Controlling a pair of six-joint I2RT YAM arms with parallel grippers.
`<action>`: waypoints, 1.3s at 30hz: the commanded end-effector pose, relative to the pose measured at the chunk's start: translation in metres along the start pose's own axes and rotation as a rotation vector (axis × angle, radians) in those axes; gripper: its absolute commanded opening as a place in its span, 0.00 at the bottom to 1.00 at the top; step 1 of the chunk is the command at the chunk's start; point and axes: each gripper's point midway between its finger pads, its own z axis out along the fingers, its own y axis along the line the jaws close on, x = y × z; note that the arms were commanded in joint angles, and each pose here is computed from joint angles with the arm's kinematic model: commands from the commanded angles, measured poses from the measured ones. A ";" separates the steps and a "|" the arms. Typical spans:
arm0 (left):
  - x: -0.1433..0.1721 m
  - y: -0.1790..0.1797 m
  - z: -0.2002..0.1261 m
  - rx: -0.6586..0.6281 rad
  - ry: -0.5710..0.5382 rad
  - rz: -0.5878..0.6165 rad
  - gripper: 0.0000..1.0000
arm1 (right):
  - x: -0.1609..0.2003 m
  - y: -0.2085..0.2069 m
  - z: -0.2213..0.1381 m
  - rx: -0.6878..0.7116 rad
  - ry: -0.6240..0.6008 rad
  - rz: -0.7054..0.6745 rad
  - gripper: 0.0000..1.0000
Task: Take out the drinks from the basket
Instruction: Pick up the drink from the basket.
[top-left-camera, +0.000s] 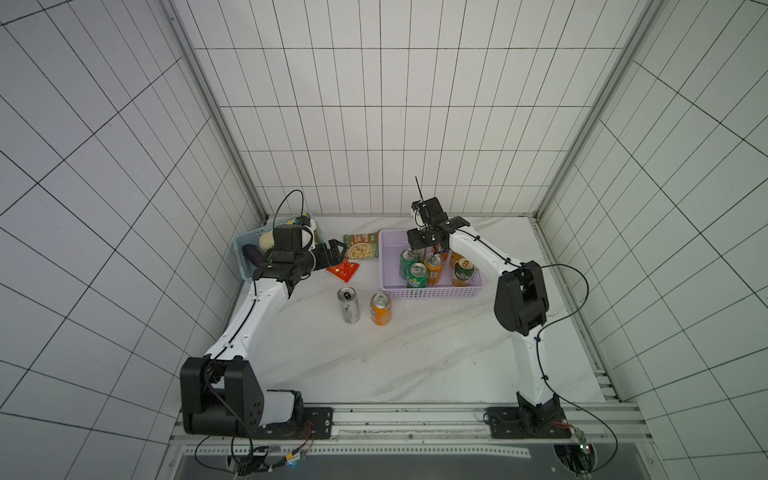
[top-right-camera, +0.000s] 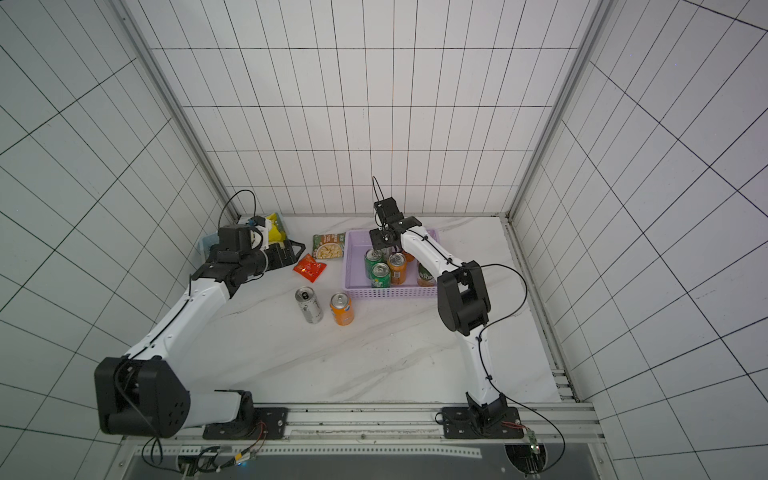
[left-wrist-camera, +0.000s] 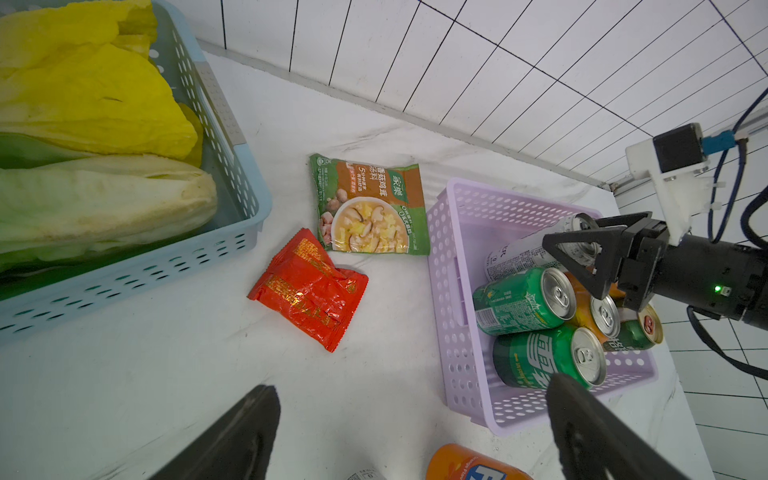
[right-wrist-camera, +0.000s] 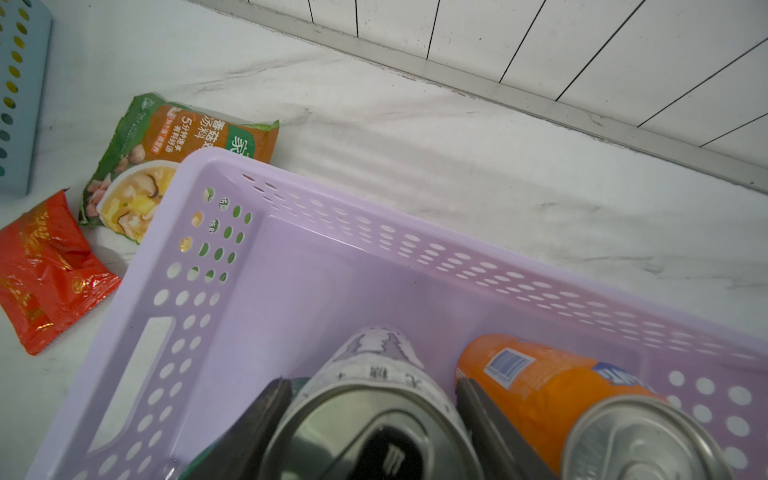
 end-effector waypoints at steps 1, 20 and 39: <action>-0.006 -0.002 0.000 0.016 -0.017 0.001 0.98 | -0.010 -0.004 -0.003 0.016 -0.010 0.010 0.57; -0.007 -0.001 -0.001 0.022 -0.017 -0.004 0.98 | -0.053 -0.014 -0.059 0.061 -0.136 -0.042 0.44; -0.007 0.000 0.000 0.030 -0.012 -0.014 0.98 | -0.067 -0.013 -0.140 0.057 -0.218 -0.079 0.43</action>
